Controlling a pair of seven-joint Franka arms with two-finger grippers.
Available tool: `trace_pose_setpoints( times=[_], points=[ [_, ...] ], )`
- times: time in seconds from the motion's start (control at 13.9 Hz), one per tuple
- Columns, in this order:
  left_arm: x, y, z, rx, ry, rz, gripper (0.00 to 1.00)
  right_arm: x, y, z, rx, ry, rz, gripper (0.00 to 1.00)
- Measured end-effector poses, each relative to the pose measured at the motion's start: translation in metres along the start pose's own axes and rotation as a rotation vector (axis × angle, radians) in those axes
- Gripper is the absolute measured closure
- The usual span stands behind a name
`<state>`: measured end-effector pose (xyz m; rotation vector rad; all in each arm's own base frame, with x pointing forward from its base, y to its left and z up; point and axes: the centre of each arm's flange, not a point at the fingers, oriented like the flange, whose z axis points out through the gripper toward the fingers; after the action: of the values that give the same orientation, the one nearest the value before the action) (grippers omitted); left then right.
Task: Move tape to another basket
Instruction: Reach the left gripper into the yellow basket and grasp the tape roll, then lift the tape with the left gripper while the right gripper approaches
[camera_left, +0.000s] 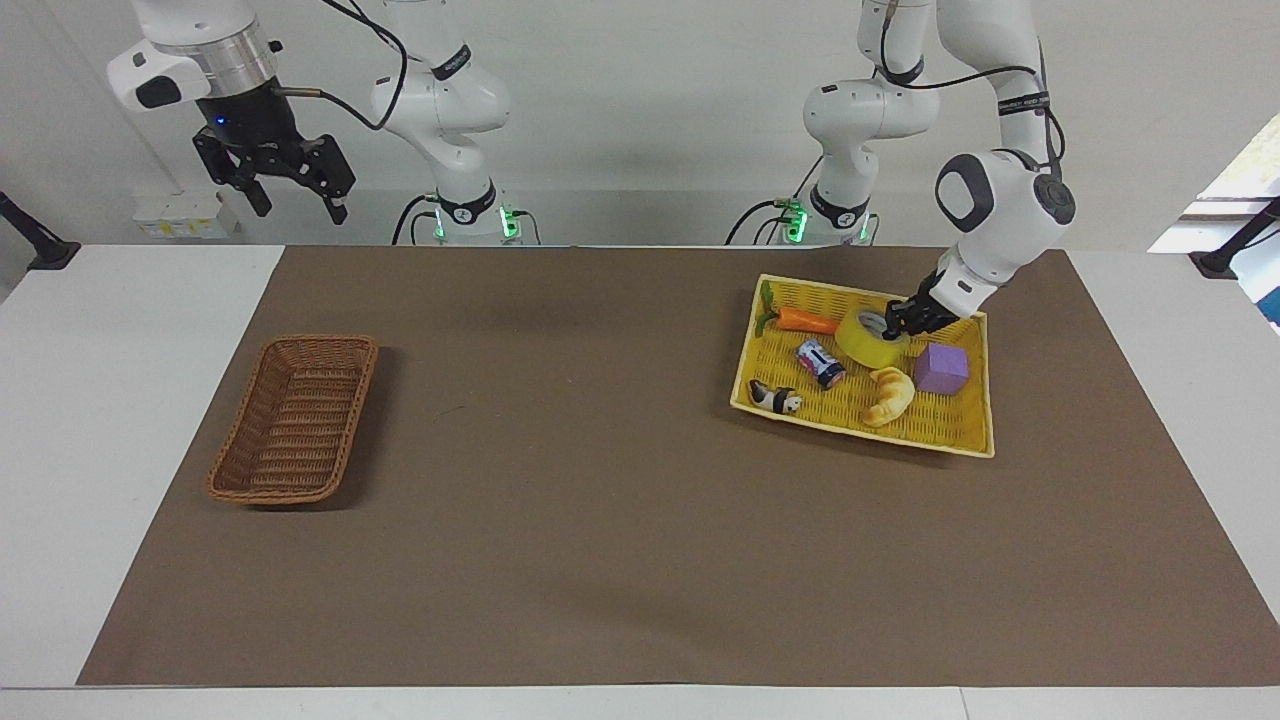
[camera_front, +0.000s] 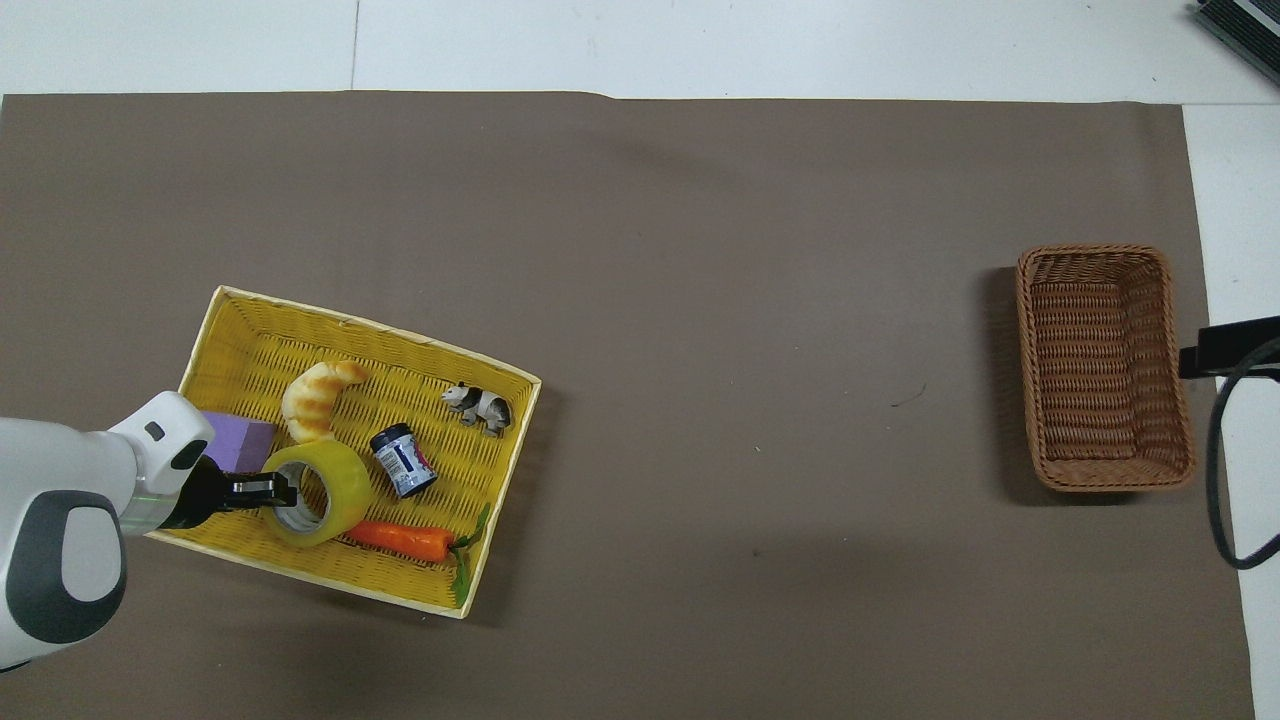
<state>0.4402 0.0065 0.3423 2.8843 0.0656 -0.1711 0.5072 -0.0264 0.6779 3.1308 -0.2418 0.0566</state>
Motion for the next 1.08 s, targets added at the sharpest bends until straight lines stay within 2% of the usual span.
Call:
trace_pose_setpoints(
  times=[0.14, 0.36, 0.65, 0.86, 0.93, 1.08],
  points=[
    [0.014, 0.013, -0.036, -0.02, -0.012, 0.024, 0.77, -0.001, -0.005, 0.0, 0.001, 0.0, -0.009, 0.0],
    [0.03, 0.031, -0.091, -0.031, 0.008, 0.065, 0.77, -0.001, -0.007, 0.0, 0.011, -0.002, -0.012, 0.0],
    [0.047, 0.052, -0.15, -0.009, 0.053, 0.119, 0.77, -0.005, -0.024, 0.007, 0.114, -0.033, -0.053, 0.0],
    [0.059, 0.078, -0.171, -0.01, 0.036, 0.103, 0.77, -0.009, -0.06, 0.009, 0.159, -0.029, -0.135, 0.0],
    [0.061, 0.095, -0.173, -0.008, 0.03, 0.087, 0.77, -0.011, -0.077, 0.008, 0.191, -0.017, -0.16, 0.0],
    [0.059, 0.142, -0.168, -0.002, 0.015, 0.047, 0.77, -0.011, -0.102, 0.006, 0.306, 0.003, -0.182, 0.0]
  ],
)
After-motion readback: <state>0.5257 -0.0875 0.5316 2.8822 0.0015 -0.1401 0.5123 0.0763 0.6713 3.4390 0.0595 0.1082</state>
